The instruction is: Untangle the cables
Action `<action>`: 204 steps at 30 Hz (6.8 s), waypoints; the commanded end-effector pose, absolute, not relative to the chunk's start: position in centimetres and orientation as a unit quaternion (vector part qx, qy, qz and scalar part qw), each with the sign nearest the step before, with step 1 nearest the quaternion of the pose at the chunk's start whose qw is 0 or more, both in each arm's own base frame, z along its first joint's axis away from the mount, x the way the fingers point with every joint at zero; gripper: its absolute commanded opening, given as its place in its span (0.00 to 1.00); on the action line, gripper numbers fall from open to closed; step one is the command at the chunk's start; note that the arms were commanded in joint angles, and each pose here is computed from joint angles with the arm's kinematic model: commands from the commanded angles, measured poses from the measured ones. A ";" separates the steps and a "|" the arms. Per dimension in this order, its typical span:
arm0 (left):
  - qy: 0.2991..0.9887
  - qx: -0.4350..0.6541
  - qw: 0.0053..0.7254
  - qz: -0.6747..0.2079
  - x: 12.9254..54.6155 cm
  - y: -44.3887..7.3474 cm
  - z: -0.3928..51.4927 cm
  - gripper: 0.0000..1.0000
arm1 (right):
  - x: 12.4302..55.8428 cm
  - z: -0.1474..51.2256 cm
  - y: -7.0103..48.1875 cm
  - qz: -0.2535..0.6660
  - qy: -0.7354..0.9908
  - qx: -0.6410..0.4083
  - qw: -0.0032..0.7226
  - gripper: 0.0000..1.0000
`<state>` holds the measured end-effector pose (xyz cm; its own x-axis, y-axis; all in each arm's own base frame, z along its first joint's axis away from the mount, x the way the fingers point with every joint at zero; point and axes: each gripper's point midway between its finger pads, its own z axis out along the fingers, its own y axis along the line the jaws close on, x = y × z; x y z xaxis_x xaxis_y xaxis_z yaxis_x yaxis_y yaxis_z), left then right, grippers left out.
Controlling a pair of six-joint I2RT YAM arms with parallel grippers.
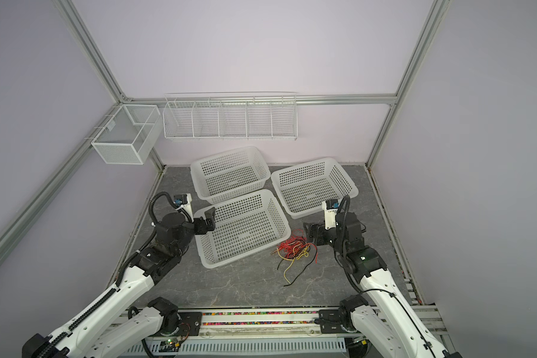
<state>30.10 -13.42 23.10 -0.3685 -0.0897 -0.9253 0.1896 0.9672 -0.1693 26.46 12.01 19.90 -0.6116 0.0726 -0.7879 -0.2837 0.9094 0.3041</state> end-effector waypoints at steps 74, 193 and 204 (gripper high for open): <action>0.759 0.359 0.465 -0.282 20.4 -37.2 17.4 0.99 | 23.4 11.7 12.8 0.234 0.930 0.029 0.281 0.07; 0.656 0.341 0.552 -0.385 28.7 -47.3 28.1 0.00 | 28.0 28.2 15.6 0.352 0.805 -0.093 0.469 0.06; 0.673 0.330 0.540 -0.382 29.0 -46.7 27.9 0.00 | 28.4 18.8 8.7 0.190 0.889 0.049 0.414 0.49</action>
